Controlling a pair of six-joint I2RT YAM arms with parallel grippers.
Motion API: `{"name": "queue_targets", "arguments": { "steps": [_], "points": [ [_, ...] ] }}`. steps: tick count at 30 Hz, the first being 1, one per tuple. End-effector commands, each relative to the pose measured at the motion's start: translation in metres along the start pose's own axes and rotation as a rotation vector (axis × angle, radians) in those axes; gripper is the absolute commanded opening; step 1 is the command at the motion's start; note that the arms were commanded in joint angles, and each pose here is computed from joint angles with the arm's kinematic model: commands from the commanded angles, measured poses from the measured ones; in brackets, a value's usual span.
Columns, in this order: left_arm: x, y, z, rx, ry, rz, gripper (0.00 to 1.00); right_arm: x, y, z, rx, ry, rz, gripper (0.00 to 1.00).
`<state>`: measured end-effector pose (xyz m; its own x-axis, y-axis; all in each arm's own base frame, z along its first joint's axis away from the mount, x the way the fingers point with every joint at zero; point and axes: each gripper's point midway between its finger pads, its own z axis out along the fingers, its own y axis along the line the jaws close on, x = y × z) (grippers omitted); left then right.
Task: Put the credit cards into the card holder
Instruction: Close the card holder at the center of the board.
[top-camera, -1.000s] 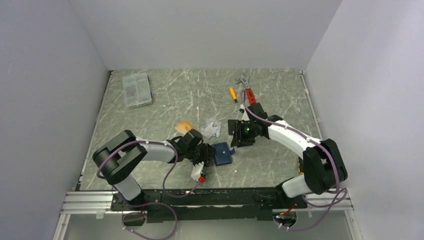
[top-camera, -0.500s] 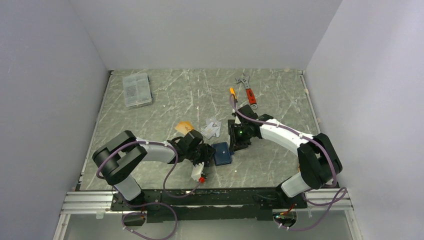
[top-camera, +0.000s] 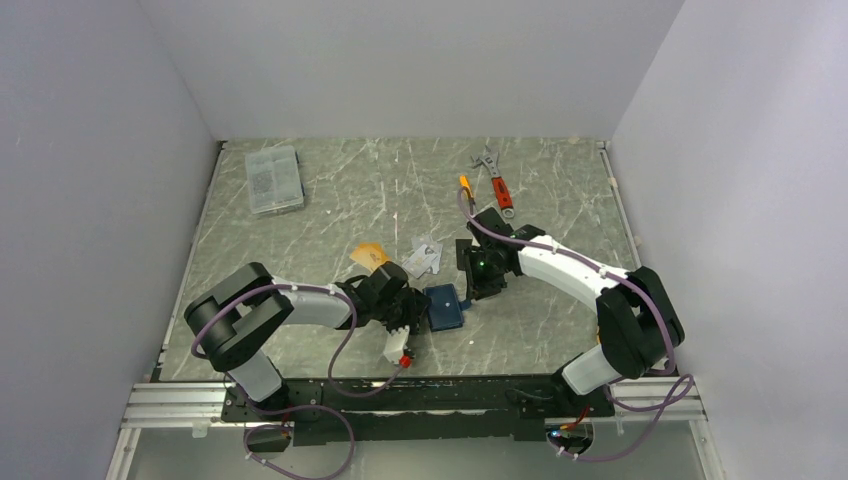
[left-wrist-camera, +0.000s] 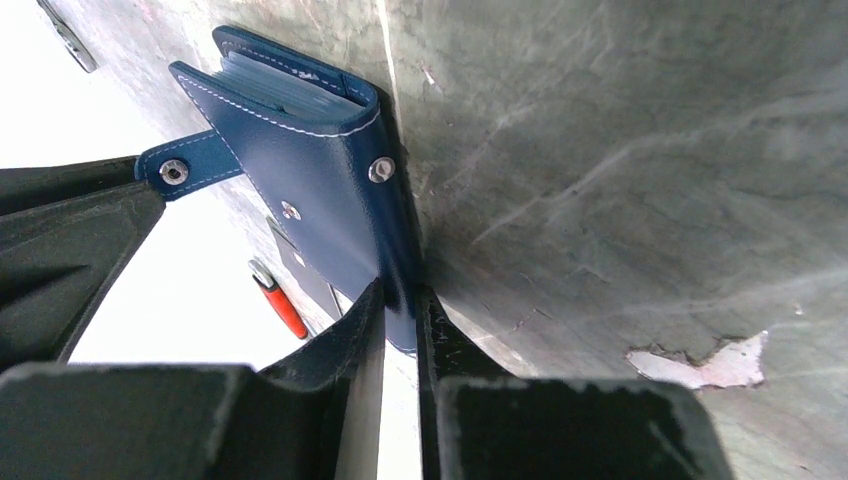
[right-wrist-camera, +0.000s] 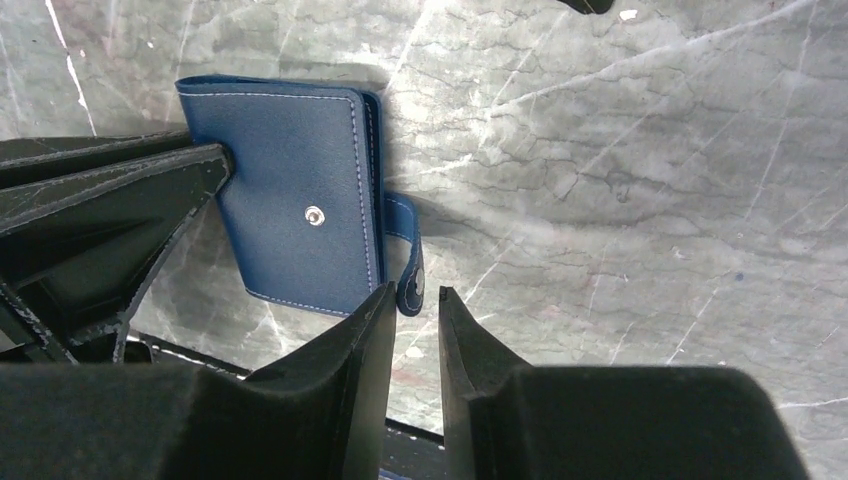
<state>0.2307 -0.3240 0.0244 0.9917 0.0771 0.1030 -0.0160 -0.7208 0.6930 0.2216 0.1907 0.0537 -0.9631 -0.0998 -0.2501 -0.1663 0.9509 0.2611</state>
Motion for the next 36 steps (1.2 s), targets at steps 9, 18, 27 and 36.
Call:
{"name": "queue_targets", "arguments": {
  "steps": [9,18,27,36],
  "points": [
    [-0.01,-0.013,0.002,0.074,-0.024,-0.028,0.12,-0.011,0.016,-0.013,0.037,-0.063,-0.072,0.31],
    [-0.006,-0.006,0.001,0.042,0.004,0.0,0.12,-0.01,0.007,-0.008,0.093,-0.044,-0.073,0.16],
    [0.001,0.005,-0.004,-0.086,0.105,0.126,0.24,-0.008,0.005,-0.002,0.102,-0.026,-0.065,0.0],
    [-0.018,0.013,-0.014,-0.163,0.062,0.203,0.33,-0.013,0.007,-0.004,0.035,-0.036,-0.006,0.0]
  ]
}}
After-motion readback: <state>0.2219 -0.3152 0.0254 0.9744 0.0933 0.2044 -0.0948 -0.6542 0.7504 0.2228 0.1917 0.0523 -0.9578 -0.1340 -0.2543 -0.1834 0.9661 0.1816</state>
